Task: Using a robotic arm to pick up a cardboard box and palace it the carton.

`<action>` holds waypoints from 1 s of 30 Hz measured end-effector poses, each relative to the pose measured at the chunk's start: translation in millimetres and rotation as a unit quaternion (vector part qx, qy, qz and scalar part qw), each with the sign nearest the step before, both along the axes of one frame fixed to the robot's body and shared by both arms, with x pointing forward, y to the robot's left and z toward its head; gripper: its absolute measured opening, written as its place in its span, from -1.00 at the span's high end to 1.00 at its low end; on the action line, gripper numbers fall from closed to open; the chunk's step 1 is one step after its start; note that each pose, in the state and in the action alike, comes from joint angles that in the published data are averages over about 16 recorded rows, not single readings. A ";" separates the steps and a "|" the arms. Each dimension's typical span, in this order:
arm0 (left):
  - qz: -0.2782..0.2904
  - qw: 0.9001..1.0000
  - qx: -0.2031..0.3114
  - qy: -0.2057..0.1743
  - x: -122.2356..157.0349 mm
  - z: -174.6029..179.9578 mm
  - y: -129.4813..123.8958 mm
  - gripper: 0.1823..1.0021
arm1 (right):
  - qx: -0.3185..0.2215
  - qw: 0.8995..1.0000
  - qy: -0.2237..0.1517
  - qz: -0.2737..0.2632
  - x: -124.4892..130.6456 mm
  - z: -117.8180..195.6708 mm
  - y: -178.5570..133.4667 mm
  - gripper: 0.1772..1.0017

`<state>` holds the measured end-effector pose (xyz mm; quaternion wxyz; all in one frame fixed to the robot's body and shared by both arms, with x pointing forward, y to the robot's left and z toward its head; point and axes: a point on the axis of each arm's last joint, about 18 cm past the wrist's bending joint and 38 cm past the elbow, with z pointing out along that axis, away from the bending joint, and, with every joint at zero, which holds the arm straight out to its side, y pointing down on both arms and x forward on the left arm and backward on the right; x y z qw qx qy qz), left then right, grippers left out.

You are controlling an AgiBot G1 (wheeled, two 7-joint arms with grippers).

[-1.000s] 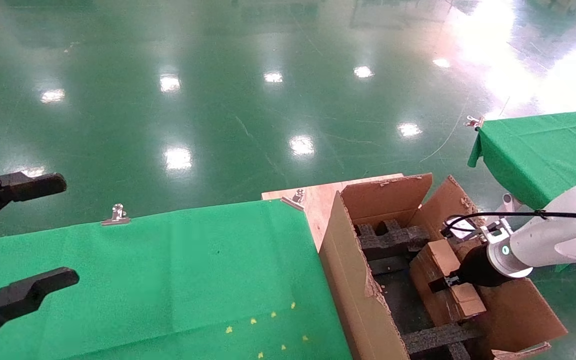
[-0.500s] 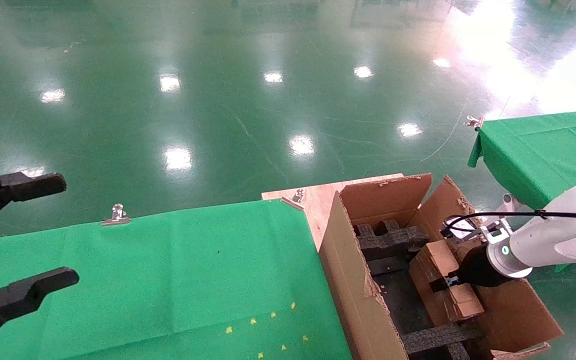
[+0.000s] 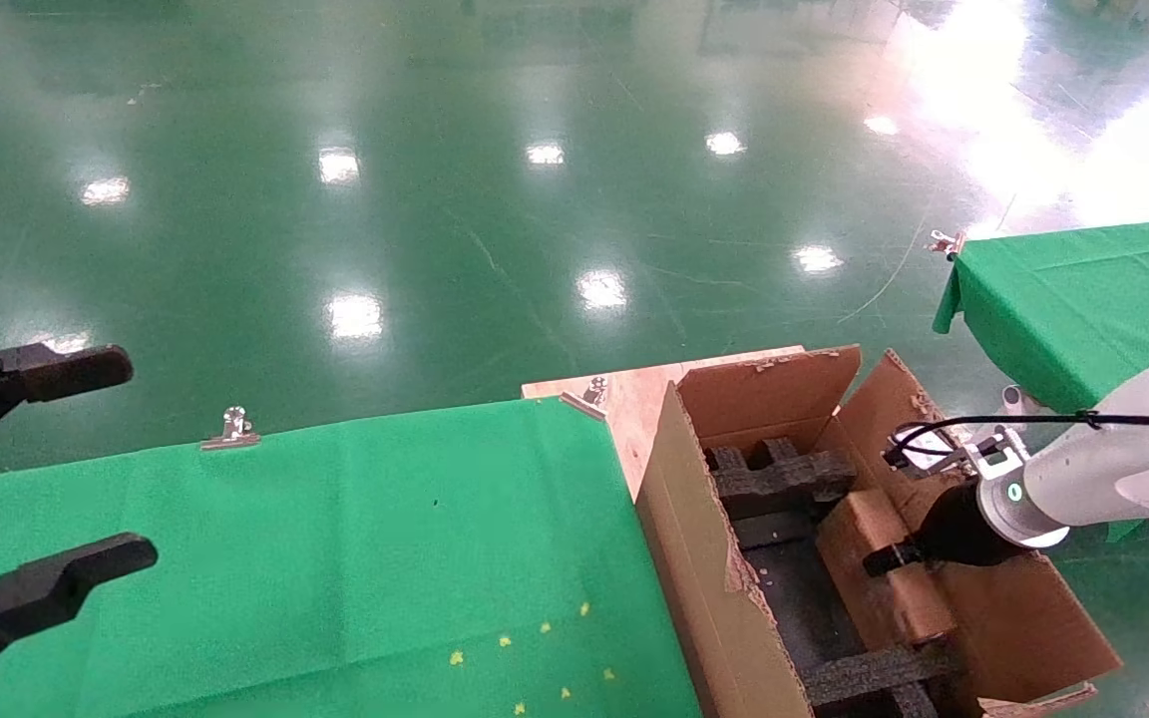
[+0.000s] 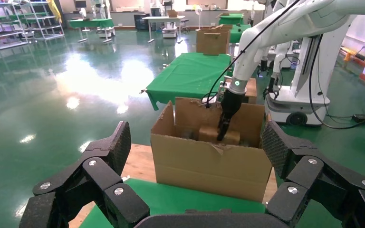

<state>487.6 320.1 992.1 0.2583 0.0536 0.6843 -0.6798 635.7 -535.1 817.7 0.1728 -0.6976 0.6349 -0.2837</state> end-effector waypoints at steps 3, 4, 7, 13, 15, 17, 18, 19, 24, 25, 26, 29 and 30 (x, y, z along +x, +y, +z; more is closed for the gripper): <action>0.000 1.000 0.000 0.000 0.0 0.0 0.0 -1.00 | -0.001 1.000 -0.006 0.002 0.6 7.1 -0.3 -0.08; 0.000 1.000 0.000 0.000 0.0 0.0 0.0 -1.00 | -0.001 1.000 -0.008 0.003 1.0 10.2 -0.1 -0.14; 0.000 1.000 0.000 0.000 0.0 0.0 0.0 -1.00 | -0.001 1.000 -0.020 0.010 2.7 23.5 1.5 -0.29; 0.000 1.000 0.000 0.000 0.0 0.0 0.0 -1.00 | 0.006 0.997 -0.058 0.041 6.1 66.8 12.0 -0.57; 0.000 1.000 0.000 0.000 0.0 0.0 0.0 -1.00 | 0.011 0.995 -0.075 0.057 5.8 84.8 18.3 -0.67; 0.000 1.000 0.000 0.000 0.0 0.0 0.0 -1.00 | 0.019 0.993 -0.092 0.077 4.1 103.5 26.5 -0.72; 0.000 1.000 0.000 0.000 0.0 0.0 0.0 -1.00 | 0.023 0.991 -0.101 0.088 2.6 112.4 30.9 -0.75; 0.000 1.000 0.000 0.000 0.0 0.0 0.0 -1.00 | 0.028 0.989 -0.110 0.099 0.6 121.3 35.8 -0.78; 0.000 1.000 0.000 0.000 0.0 0.0 0.0 -1.00 | 0.069 0.973 -0.149 0.162 -16.3 159.2 64.2 -0.91; 0.000 1.000 0.000 0.000 0.0 0.0 0.0 -1.00 | 0.081 0.969 -0.156 0.175 -20.8 164.8 70.3 -0.93; 0.000 1.000 0.000 0.000 0.0 0.0 0.0 -1.00 | 0.091 0.965 -0.162 0.187 -25.4 170.1 75.9 -0.94; 0.000 1.000 0.000 0.000 0.0 0.0 0.0 -1.00 | 0.128 0.951 -0.174 0.223 -40.9 181.6 92.3 -0.97; 0.000 1.000 0.000 0.000 0.0 0.0 0.0 -1.00 | 0.140 0.946 -0.176 0.234 -46.0 184.3 97.2 -0.98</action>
